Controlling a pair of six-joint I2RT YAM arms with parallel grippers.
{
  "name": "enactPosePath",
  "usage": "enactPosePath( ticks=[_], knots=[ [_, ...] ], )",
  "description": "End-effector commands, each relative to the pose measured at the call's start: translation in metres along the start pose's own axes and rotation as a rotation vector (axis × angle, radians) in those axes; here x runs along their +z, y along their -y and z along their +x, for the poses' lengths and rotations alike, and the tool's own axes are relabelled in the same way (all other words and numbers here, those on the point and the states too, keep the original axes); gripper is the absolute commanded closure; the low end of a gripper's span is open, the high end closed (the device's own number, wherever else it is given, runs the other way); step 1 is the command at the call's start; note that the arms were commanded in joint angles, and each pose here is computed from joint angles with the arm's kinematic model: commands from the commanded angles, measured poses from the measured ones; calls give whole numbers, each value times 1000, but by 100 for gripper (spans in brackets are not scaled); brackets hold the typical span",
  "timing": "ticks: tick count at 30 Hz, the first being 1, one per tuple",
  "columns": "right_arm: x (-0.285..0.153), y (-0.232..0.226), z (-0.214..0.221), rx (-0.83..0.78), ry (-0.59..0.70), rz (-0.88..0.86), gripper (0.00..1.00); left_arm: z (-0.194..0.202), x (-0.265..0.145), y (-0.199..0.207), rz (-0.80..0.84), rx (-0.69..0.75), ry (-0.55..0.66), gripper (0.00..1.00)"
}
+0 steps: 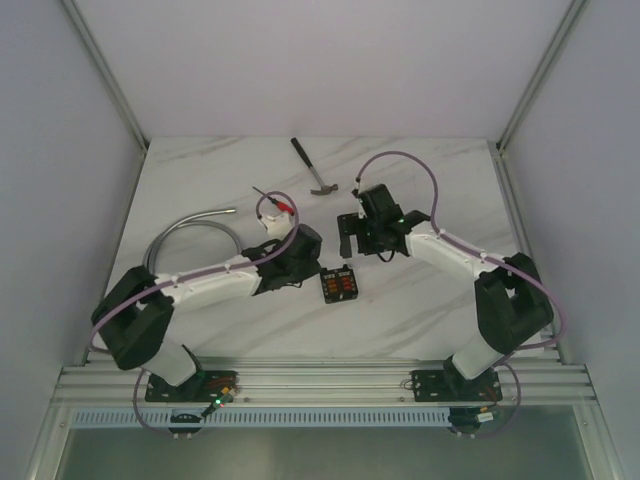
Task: Snap on the fuse box
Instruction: Pick up the fuse box cover from the center of the board, then close the fuse box cover on the fuse box base.
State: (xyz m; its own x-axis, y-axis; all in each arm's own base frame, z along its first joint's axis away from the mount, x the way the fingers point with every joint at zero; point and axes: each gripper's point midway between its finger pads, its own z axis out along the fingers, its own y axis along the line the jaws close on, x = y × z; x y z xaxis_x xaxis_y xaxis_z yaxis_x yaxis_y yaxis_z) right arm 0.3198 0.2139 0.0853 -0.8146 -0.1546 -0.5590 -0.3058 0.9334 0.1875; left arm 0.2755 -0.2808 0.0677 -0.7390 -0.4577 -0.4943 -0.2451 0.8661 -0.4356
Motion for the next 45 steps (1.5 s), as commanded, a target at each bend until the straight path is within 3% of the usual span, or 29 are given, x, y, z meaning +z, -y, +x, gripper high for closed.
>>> enactPosePath(
  ticks=[1,13,45],
  knots=[
    [-14,-30,-2,-38,-3,-41,18,-16,-13,-16,2,-51,50,53],
    [-9,-65,27,-17,-43,15,13,-18,-17,-63,28,-144,17,44],
    [22,-68,59,-3,-49,120,5,-5,-14,-69,56,-150,-27,41]
  ],
)
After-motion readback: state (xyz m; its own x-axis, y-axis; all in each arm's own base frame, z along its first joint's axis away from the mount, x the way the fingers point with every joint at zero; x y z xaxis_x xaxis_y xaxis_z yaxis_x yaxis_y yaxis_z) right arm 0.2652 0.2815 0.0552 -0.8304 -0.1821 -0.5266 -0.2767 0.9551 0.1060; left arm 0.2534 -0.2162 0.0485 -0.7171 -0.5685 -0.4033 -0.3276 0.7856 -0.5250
